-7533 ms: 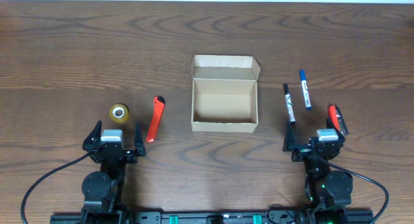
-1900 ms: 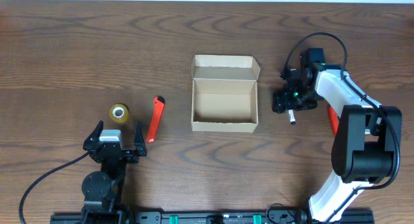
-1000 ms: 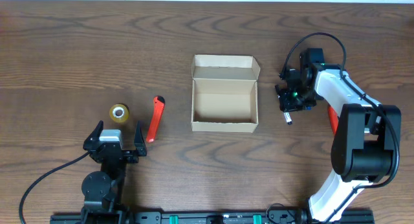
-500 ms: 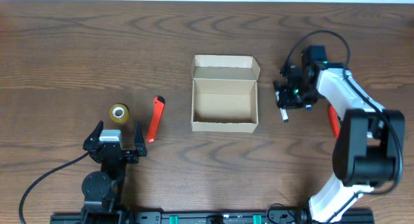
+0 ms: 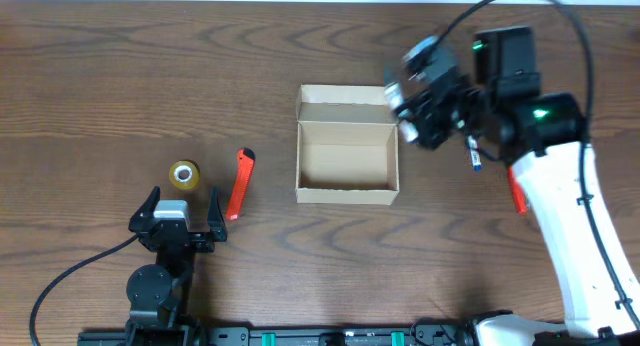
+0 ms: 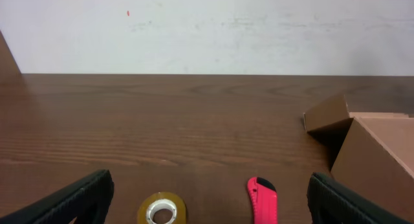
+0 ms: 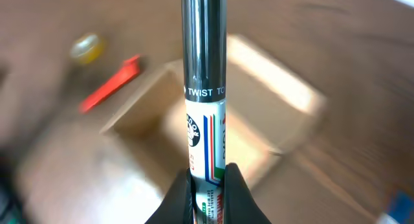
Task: Pack container
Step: 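Carry black marker with right gripper into the box and release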
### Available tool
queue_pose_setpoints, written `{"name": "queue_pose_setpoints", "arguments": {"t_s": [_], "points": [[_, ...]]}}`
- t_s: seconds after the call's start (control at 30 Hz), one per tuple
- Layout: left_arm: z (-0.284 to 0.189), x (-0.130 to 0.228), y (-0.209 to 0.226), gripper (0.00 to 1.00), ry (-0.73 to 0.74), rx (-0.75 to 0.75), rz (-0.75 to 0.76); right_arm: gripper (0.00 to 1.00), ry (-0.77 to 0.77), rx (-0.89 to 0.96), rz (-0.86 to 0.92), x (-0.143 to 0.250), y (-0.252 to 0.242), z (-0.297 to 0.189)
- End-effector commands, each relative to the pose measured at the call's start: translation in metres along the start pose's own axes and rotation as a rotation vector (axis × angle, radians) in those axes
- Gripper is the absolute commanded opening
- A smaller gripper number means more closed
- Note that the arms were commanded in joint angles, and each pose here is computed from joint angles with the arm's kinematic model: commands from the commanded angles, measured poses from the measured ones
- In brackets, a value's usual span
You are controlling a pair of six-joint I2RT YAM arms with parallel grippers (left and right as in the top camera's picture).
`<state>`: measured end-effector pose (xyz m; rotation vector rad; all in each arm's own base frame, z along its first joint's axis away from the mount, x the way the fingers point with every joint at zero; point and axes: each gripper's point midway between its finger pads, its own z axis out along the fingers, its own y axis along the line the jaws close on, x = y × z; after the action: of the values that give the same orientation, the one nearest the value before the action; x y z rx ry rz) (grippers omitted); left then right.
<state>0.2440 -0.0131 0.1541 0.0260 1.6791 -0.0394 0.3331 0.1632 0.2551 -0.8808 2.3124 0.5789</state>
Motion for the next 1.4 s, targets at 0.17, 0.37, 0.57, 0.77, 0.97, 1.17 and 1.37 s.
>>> {"name": "queue_pose_setpoints", "arguments": {"t_s": [0.17, 0.37, 0.57, 0.77, 0.97, 1.17, 1.37], "points": [[0.001, 0.018, -0.003, 0.95, 0.052, 0.019, -0.006, 0.01, 0.126, -0.263, -0.477, 0.028, 0.071, 0.034], [0.001, 0.018, -0.003, 0.95, 0.052, 0.02, -0.006, 0.01, 0.253, -0.126, -0.728, 0.04, 0.045, 0.055], [0.001, 0.018, -0.003, 0.95, 0.052, 0.019, -0.006, 0.01, 0.285, -0.135, -0.726, 0.045, 0.028, 0.081], [0.001, 0.018, -0.003, 0.95, 0.052, 0.019, -0.006, 0.01, 0.391, -0.2, -0.705, 0.072, 0.018, 0.116], [0.001, 0.018, -0.003, 0.95, 0.052, 0.019, -0.006, 0.01, 0.473, -0.27, -0.706, 0.099, 0.01, 0.145], [0.001, 0.018, -0.003, 0.95, 0.052, 0.019, -0.006, 0.01, 0.563, -0.314, -0.683, 0.129, -0.001, 0.169], [0.001, 0.018, -0.003, 0.95, 0.052, 0.019, -0.006, 0.01, 0.601, -0.338, -0.663, 0.144, -0.005, 0.183]]}}
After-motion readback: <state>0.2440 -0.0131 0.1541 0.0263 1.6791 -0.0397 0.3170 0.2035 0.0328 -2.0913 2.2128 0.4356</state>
